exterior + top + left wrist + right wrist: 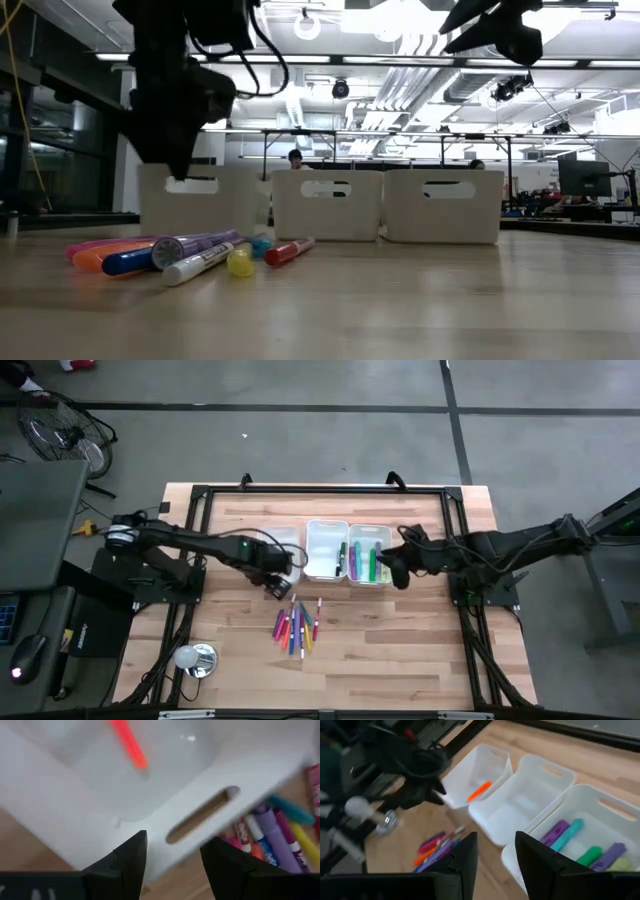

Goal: Pick & Place Markers
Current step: Adjust the left white bin on the table, then put the violet pen into the left white bin

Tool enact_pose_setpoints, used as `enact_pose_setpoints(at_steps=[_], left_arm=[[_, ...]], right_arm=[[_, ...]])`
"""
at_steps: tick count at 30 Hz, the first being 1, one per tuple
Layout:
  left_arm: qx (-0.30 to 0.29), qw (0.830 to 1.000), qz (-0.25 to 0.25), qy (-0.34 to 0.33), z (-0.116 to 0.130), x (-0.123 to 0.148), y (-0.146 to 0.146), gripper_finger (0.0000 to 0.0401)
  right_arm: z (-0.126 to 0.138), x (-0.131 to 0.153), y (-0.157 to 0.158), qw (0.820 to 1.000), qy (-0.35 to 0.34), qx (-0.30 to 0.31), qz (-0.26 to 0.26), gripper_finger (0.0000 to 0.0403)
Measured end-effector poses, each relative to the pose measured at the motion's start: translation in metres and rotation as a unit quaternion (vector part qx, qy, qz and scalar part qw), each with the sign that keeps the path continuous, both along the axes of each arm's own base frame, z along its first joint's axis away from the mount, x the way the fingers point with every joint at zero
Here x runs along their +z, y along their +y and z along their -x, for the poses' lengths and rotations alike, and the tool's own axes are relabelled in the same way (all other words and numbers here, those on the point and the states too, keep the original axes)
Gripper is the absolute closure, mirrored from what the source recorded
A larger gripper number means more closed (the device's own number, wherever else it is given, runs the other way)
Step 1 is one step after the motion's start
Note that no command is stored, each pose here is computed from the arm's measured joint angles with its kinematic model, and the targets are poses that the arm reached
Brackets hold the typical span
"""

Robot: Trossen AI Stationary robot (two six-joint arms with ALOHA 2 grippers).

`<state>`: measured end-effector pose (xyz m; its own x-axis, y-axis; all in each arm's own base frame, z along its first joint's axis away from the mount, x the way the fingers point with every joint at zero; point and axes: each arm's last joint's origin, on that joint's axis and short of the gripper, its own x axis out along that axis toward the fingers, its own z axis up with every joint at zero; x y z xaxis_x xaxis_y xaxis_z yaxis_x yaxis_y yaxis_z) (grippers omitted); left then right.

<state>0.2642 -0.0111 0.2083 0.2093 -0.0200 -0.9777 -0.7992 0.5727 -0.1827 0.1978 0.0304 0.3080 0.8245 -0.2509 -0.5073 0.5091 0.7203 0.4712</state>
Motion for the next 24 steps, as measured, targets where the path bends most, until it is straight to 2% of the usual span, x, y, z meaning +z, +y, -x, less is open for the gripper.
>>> enact_pose_setpoints(at_steps=[2, 5, 11, 19, 24], left_arm=[[0.018, 1.0, 0.006, 0.01, -0.001, -0.003, -0.009, 0.0224], [0.044, 0.999, -0.016, 0.014, 0.001, -0.004, -0.017, 0.0224], [0.052, 0.996, -0.066, 0.005, -0.002, 0.0, -0.009, 0.0224], [0.025, 0.989, -0.14, -0.043, -0.019, 0.041, 0.009, 0.0224], [0.023, 0.985, -0.16, -0.06, -0.024, 0.064, 0.017, 0.0224]], right_arm=[[0.002, 0.001, 0.003, 1.0, 0.003, 0.019, 0.009, 0.0281], [0.005, 0.001, 0.007, 0.998, 0.011, 0.048, 0.027, 0.0281], [0.014, 0.005, 0.009, 0.995, 0.014, 0.081, 0.051, 0.0281], [0.018, 0.007, 0.009, 0.994, 0.01, 0.099, 0.049, 0.0281], [0.018, 0.007, 0.009, 0.994, 0.013, 0.101, 0.047, 0.0281]])
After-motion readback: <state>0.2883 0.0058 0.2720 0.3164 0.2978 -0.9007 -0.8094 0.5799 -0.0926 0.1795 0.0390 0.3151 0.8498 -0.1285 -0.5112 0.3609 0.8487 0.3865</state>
